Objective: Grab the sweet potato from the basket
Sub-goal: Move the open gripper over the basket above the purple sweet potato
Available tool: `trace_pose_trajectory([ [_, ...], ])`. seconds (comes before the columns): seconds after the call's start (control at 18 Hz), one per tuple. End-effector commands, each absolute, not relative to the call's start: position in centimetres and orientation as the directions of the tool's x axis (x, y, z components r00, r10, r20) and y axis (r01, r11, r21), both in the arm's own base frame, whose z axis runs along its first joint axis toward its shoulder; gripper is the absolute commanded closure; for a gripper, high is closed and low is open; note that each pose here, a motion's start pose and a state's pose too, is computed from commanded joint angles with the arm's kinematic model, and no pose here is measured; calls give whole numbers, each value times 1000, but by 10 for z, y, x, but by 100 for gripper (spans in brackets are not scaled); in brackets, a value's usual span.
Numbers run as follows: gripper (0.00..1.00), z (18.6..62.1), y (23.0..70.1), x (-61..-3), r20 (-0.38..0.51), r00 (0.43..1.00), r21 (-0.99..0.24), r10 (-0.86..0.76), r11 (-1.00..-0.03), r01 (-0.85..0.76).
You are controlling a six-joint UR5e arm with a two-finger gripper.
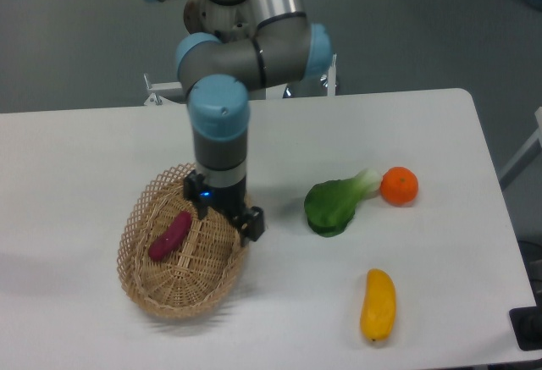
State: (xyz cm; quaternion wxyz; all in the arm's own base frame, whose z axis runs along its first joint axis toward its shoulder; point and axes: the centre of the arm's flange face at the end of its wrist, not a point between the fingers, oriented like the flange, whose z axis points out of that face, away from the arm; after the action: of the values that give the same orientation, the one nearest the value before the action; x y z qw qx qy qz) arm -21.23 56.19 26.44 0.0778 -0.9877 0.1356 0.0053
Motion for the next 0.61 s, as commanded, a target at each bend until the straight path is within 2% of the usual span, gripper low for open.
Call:
trace_pose_trajectory([
  [0.11, 0, 245, 552, -203, -6, 960, -124, -279, -953, -277],
  [0.61, 0, 226, 553, -187, 31, 976, -99, -217, -972, -213],
])
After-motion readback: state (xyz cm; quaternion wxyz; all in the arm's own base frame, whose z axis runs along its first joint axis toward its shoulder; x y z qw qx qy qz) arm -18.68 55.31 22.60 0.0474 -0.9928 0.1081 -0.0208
